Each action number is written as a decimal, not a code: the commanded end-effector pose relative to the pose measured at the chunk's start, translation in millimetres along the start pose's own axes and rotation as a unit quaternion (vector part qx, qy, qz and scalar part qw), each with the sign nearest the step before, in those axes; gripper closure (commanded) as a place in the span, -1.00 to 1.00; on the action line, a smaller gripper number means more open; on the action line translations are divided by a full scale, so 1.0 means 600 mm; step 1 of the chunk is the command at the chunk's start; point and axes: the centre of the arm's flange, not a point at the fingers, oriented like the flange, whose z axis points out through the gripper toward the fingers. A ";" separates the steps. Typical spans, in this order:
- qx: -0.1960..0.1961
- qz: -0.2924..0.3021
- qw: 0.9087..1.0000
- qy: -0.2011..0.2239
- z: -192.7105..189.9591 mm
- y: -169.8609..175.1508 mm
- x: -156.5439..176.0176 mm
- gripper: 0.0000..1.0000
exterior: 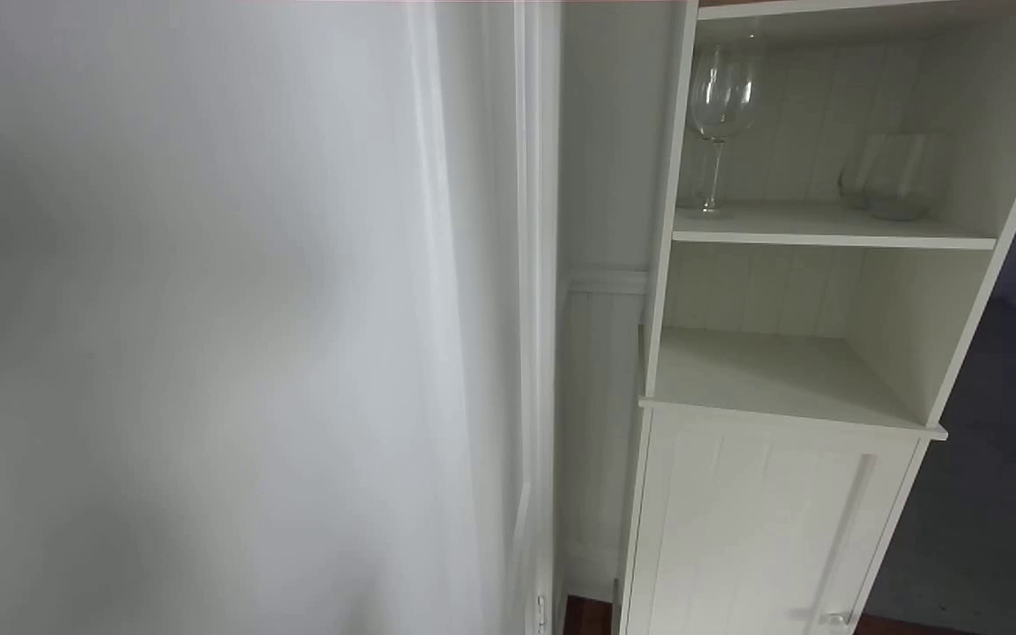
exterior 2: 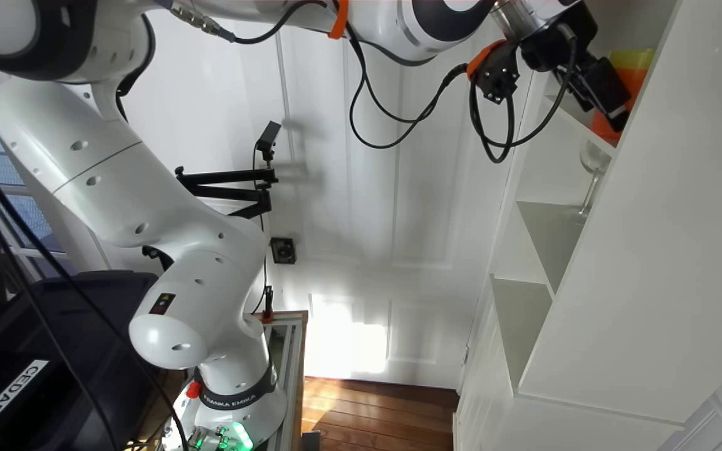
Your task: Place the plastic cups on the top shelf
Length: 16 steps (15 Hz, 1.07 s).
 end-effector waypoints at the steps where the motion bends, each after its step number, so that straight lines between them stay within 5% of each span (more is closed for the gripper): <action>1: -0.010 0.007 1.000 0.010 0.012 -0.007 0.022 -0.97; 3: -0.011 0.006 1.000 0.012 0.015 -0.007 0.024 -0.79; 4: -0.011 0.005 1.000 0.012 0.016 -0.006 0.025 -0.39; 9: -0.012 0.007 1.000 0.012 0.020 -0.001 0.027 0.11; 16: 0.018 -0.048 0.999 0.006 -0.048 0.010 0.016 0.11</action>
